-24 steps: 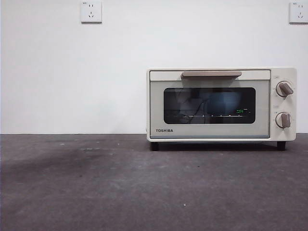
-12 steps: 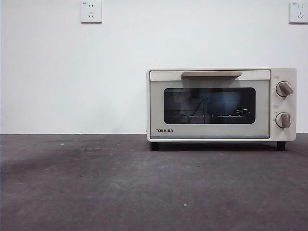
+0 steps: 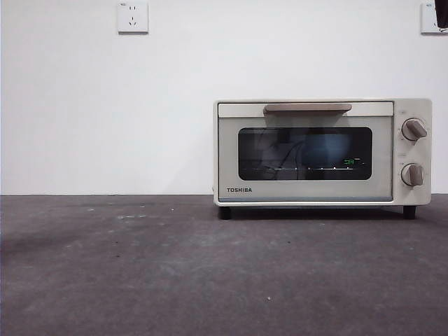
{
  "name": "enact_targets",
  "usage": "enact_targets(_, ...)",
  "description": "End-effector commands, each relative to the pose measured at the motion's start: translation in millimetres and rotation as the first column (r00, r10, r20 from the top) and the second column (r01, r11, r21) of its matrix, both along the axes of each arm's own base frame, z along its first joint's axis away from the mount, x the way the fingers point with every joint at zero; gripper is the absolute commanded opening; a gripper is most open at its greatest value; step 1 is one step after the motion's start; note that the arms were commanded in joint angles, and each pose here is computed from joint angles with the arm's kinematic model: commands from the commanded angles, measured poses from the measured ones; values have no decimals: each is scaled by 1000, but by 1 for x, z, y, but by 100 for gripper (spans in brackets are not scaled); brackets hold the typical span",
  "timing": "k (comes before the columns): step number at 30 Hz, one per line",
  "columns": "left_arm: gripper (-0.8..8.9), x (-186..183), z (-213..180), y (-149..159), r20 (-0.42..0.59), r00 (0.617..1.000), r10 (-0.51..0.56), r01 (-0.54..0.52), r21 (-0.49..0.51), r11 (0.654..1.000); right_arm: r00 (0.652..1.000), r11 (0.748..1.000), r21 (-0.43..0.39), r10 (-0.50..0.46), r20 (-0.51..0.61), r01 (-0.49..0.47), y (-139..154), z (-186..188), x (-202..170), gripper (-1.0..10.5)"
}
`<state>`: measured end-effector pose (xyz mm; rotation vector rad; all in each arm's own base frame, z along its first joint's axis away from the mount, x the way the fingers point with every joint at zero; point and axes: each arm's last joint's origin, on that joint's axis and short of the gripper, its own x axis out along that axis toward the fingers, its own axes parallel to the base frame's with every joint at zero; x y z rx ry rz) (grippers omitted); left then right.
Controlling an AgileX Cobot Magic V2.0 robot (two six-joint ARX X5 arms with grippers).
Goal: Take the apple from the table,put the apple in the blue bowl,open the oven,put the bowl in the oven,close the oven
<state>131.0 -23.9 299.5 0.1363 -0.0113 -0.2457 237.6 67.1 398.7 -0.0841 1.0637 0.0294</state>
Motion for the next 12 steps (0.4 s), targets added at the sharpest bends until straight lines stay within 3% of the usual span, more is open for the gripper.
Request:
enact_targets(1, -4, -13, -42, 9, -12, 997, 78, -78, -26, 997, 999, 1000, 17, -6, 48, 5, 2, 0, 7, 1)
enact_targets(5, -4, -25, -76, 18, -7, 984, 179, -179, -32, 983, 993, 999, 39, -8, 120, 3, 4, 4, 13, 1)
enact_targets(12, -4, -31, -122, 22, -41, 973, 226, -229, -86, 970, 970, 997, 78, -15, 244, -4, 7, 12, 22, 1)
